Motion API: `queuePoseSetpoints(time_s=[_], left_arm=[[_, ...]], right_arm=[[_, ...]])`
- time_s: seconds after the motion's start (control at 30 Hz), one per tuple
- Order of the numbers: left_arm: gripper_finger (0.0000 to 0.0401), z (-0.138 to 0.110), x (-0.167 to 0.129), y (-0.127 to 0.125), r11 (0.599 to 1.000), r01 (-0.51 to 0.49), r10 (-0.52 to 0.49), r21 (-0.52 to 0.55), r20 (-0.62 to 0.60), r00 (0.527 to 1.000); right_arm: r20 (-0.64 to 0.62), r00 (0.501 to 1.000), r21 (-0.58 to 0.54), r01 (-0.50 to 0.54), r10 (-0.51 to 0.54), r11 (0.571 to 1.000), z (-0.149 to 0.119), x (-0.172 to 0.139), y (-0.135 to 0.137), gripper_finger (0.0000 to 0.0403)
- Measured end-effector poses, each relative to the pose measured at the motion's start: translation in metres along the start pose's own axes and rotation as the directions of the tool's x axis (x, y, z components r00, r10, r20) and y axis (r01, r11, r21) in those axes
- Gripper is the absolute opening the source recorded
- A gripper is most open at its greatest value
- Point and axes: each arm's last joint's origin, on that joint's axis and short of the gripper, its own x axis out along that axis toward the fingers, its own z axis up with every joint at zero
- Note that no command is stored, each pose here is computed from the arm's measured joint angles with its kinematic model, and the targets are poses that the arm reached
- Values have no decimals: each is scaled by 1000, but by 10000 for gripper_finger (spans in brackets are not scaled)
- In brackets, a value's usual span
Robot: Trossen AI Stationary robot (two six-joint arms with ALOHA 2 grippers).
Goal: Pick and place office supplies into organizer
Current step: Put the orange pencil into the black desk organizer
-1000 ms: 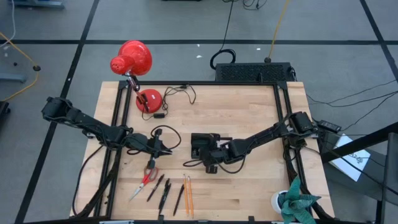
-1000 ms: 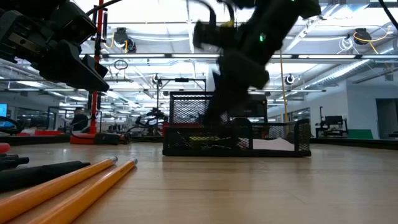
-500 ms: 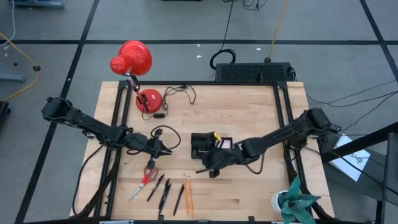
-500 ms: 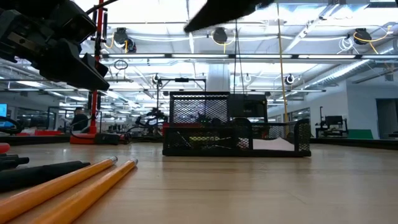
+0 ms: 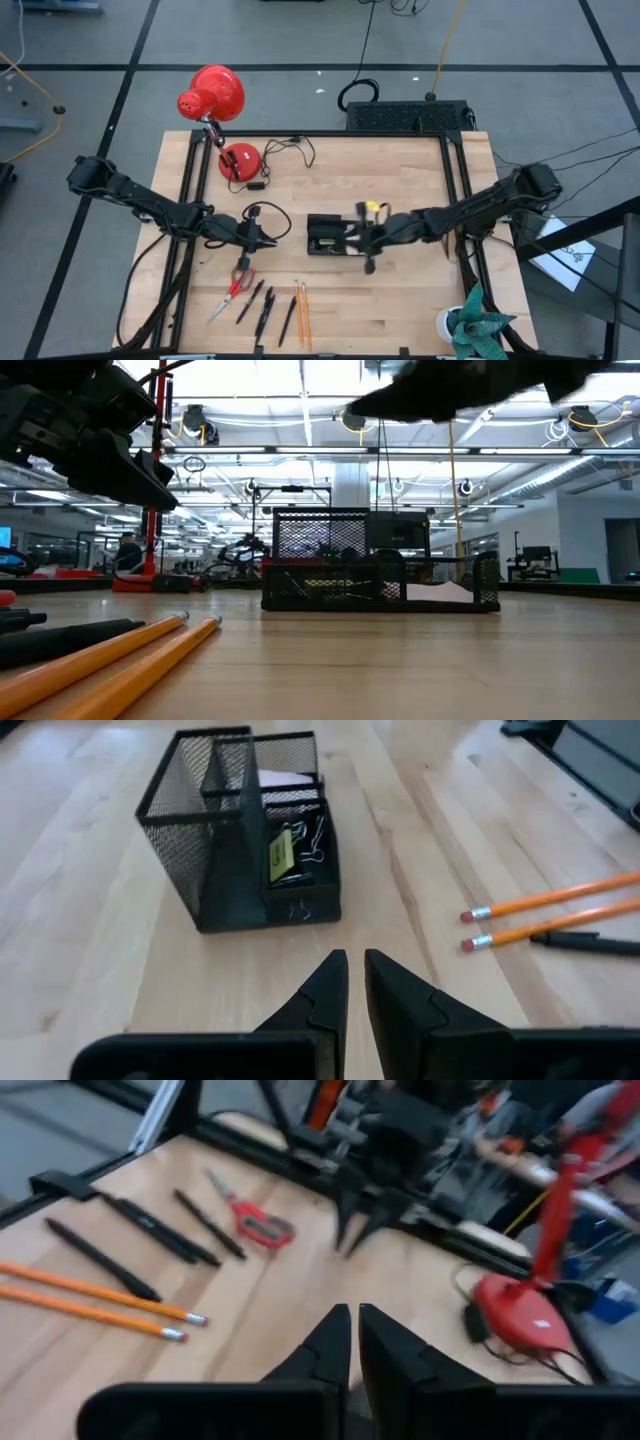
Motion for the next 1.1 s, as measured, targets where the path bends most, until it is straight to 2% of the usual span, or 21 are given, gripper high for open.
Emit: queuePoseSetpoints(time_s=[0.1, 0.17, 0.3, 0.47, 0.53, 0.67, 0.8, 0.87, 0.97, 1.1], left_arm=[[47, 1, 0, -2, 999, 16, -16, -32, 11, 1000], [47, 1, 0, -3, 998, 38, -38, -47, 6, 999], [47, 1, -1, -7, 997, 59, -58, -50, 17, 998], [47, 2, 0, -7, 994, 62, -60, -93, 30, 998], [47, 1, 2, -7, 990, 46, -44, -132, 19, 999], [47, -3, 6, -9, 982, 22, -24, -189, -9, 1000], [47, -11, 8, -27, 972, 24, -35, -232, -44, 998], [47, -12, 10, -40, 970, 31, -45, -241, -56, 997], [47, -3, 10, -59, 966, 2, -10, -258, -27, 1000], [47, 16, 9, -79, 967, -74, 69, -242, -27, 997]], right_arm=[[143, 989, 12, 22, -23, 1000, -8, -25, -14, 9], [227, 973, 67, 28, -42, 997, -7, -41, -28, 3], [218, 976, 168, -38, 0, 985, -21, -57, -45, 3], [269, 948, 169, -222, 172, 960, -41, -65, -48, 1], [277, 945, 193, -233, 175, 953, -51, -68, -49, 1], [299, 948, 234, -180, 105, 956, -69, -76, -54, 1], [284, 957, 290, -144, 58, 946, -87, -83, -59, 1], [299, 950, 297, -182, 90, 938, -92, -86, -62, 1], [334, 931, 289, -247, 144, 925, -94, -90, -66, 1], [340, 928, 286, -255, 151, 924, -96, -92, -73, 1]])
